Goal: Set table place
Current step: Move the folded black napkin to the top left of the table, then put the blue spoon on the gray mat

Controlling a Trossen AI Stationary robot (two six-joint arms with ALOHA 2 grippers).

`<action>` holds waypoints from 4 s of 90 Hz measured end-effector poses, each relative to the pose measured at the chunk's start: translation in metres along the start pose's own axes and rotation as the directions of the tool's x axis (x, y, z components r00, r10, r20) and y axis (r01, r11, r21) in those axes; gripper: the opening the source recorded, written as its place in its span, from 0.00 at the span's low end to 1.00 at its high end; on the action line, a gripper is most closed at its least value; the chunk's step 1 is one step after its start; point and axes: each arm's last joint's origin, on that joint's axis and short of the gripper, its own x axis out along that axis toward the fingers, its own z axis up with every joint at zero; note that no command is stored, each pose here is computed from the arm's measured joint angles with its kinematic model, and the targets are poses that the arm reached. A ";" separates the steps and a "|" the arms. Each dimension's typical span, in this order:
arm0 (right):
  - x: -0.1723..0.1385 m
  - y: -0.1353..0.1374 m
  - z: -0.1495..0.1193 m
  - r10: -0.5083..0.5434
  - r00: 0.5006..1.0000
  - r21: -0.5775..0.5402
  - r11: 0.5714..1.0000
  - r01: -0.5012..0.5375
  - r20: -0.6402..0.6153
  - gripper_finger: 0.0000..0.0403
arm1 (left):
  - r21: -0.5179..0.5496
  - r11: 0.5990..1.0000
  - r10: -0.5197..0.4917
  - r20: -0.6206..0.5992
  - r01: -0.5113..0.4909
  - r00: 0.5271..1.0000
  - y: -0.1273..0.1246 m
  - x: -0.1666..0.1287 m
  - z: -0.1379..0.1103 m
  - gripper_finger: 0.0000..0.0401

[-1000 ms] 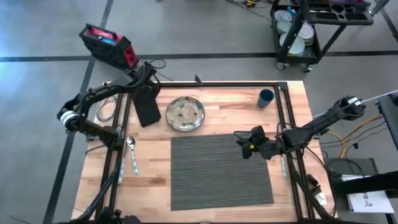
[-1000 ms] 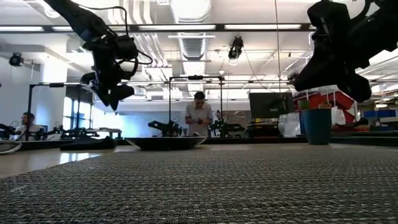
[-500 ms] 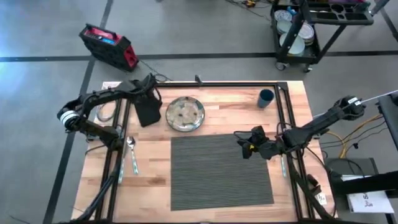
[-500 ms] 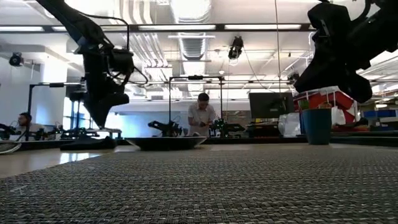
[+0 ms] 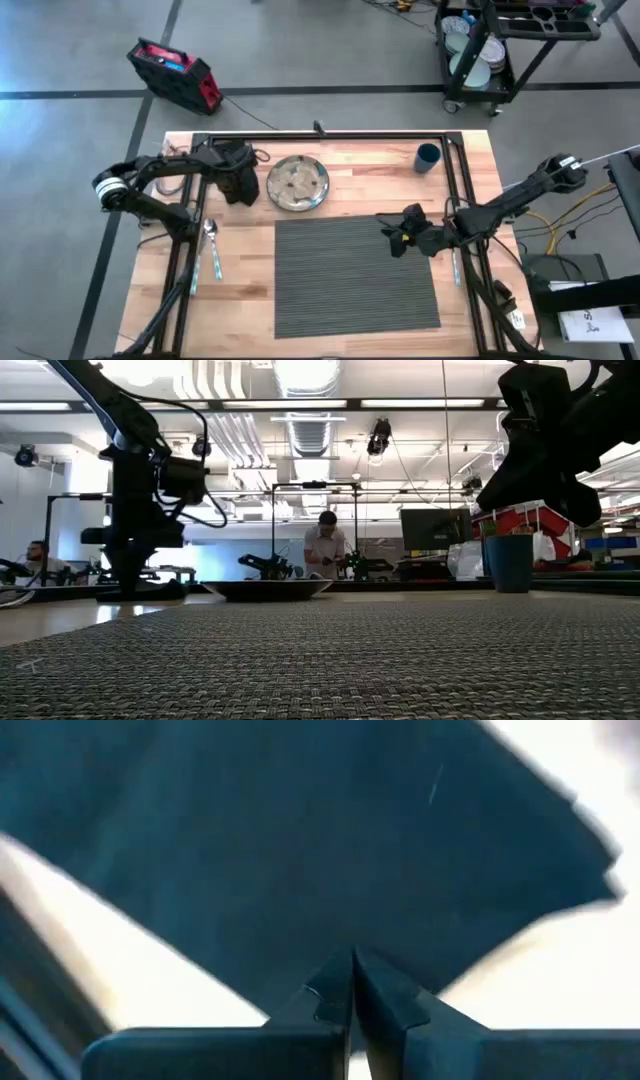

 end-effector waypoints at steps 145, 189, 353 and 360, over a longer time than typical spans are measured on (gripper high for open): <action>0.000 -0.002 -0.003 -0.007 0.998 -0.043 0.999 0.005 -0.058 0.05 | -0.207 0.978 0.067 0.131 -0.039 0.989 -0.003 0.006 -0.014 0.00; -0.002 0.000 -0.006 0.052 0.978 0.008 0.999 -0.051 -0.201 0.05 | -0.125 0.986 -0.076 0.250 0.110 0.965 -0.031 -0.061 -0.031 0.00; 0.110 0.078 0.037 0.038 0.994 0.127 0.992 -0.024 -0.107 0.05 | 0.142 0.970 -0.193 -0.042 0.197 0.980 -0.104 -0.041 -0.147 0.24; 0.111 0.079 0.050 0.013 0.992 0.054 0.999 -0.006 -0.126 0.04 | 0.087 0.975 -0.202 -0.048 0.205 0.978 -0.096 -0.040 -0.155 0.20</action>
